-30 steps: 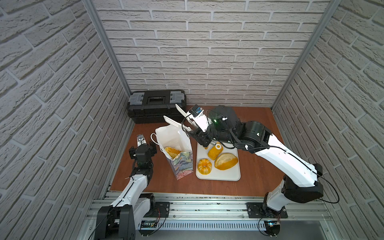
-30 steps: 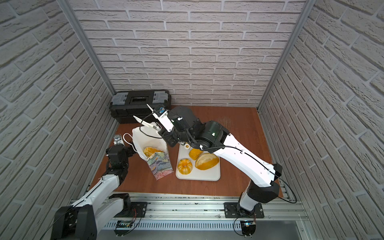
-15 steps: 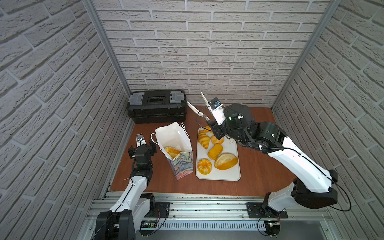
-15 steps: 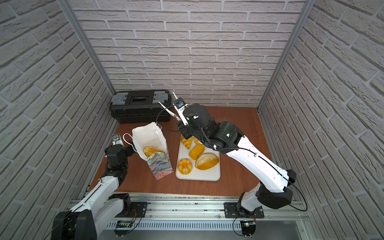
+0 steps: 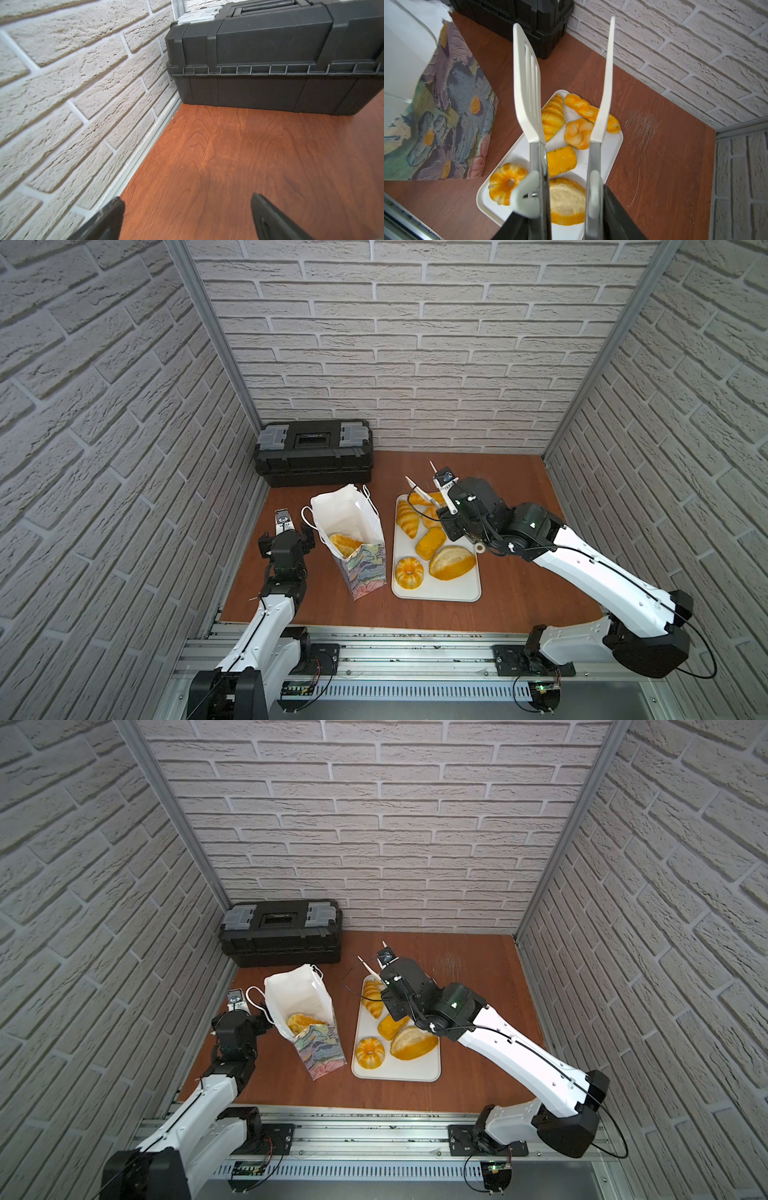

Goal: Pack bread into a paper bag
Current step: Pick up the fake bread from the plate.

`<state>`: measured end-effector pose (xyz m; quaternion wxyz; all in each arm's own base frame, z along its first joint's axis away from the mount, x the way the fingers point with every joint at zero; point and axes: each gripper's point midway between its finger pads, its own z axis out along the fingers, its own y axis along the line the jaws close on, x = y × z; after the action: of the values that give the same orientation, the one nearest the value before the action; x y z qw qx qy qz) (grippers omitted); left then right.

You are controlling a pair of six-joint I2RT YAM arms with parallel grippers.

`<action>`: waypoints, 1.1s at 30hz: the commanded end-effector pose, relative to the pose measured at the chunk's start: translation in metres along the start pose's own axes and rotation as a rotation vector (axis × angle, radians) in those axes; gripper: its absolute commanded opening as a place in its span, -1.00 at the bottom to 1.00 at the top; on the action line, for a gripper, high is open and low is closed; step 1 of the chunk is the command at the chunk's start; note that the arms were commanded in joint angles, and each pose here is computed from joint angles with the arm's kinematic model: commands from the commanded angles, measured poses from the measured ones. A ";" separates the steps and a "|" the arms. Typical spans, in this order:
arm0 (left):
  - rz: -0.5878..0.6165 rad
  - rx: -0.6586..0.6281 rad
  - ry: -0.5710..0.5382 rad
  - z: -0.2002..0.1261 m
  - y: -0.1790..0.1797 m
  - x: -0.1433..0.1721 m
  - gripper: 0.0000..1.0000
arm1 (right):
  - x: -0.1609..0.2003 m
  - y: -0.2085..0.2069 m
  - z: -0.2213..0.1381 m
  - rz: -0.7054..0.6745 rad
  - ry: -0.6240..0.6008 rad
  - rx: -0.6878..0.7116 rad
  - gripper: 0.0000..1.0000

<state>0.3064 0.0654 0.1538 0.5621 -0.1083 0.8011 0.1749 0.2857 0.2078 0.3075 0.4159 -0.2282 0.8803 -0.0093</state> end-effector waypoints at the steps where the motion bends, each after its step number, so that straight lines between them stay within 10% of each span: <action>1: -0.002 -0.012 -0.041 -0.005 0.003 -0.012 0.96 | -0.010 -0.009 -0.008 0.098 -0.070 0.012 -0.01; 33: 0.039 0.005 -0.011 0.003 -0.006 -0.004 0.96 | 0.149 -0.008 0.007 0.247 0.297 0.023 -0.06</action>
<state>0.3074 0.0616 0.1433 0.5448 -0.0897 0.8133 0.1837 0.2216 0.1469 0.1987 0.2862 -0.1412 0.9475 -0.0204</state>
